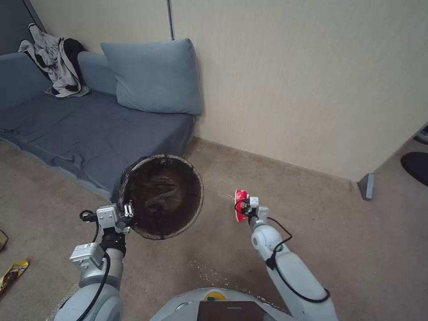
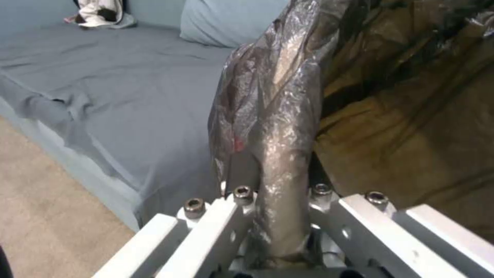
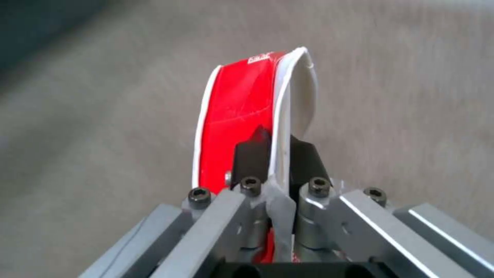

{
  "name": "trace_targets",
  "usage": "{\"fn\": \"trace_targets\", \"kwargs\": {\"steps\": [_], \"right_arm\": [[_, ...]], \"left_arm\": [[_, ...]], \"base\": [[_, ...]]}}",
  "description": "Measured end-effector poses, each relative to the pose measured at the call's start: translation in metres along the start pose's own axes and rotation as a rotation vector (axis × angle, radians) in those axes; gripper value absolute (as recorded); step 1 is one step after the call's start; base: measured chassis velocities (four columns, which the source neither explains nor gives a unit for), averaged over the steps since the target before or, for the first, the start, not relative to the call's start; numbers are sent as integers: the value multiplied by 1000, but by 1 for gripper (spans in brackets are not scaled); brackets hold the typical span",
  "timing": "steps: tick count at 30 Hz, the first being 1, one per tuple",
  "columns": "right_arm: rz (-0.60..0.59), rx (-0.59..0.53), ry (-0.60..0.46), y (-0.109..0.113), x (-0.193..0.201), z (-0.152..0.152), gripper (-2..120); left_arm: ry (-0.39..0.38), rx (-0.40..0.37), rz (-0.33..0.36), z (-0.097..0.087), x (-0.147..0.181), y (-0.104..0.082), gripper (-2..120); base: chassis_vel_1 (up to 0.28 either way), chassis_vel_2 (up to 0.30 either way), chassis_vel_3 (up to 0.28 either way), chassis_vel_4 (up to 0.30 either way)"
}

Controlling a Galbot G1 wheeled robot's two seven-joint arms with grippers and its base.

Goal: Pick up the trash bin, then pick up the garbage from the floor and place it into the trash bin.

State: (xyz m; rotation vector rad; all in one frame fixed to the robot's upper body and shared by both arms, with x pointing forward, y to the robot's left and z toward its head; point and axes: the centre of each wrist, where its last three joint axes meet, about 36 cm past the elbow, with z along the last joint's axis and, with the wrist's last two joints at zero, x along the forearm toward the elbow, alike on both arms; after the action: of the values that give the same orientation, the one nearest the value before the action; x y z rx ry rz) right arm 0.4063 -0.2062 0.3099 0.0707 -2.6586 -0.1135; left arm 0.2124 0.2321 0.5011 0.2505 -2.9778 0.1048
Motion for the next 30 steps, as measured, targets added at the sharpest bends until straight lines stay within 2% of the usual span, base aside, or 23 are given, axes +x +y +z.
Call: {"fn": "trace_targets", "kwargs": {"steps": [7,12,16,18,21,22,26,27,30], "right_arm": [[-129,58,-134,-1,73,-59,0],[-164,82,-194,-3,95,-82,0],[-273,104,-249,-7,133,-125,0],[-296,112,-259,-8,138,-132,0],[-425,150,-306,-4,165,-162,0],[-425,150,-306,-4,165,-162,0],[-594,163,-328,5,190,-187,0],[-594,163,-328,5,190,-187,0],[-738,192,-338,14,200,-197,0]], "left_arm": [[8,-3,5,0,0,0,3],[15,-5,8,0,0,0,3],[19,-8,12,0,0,0,3],[20,-8,12,0,0,0,3],[23,-5,15,1,1,-1,3],[23,-5,15,1,1,-1,3],[25,-6,16,1,1,-1,3],[25,-6,16,1,1,-1,3],[26,-9,18,1,1,-1,3]], "base": [[0,0,0,0],[0,0,0,0],[0,0,0,0],[0,0,0,0],[0,0,0,0],[0,0,0,0],[0,0,0,0],[0,0,0,0],[0,0,0,0]]}}
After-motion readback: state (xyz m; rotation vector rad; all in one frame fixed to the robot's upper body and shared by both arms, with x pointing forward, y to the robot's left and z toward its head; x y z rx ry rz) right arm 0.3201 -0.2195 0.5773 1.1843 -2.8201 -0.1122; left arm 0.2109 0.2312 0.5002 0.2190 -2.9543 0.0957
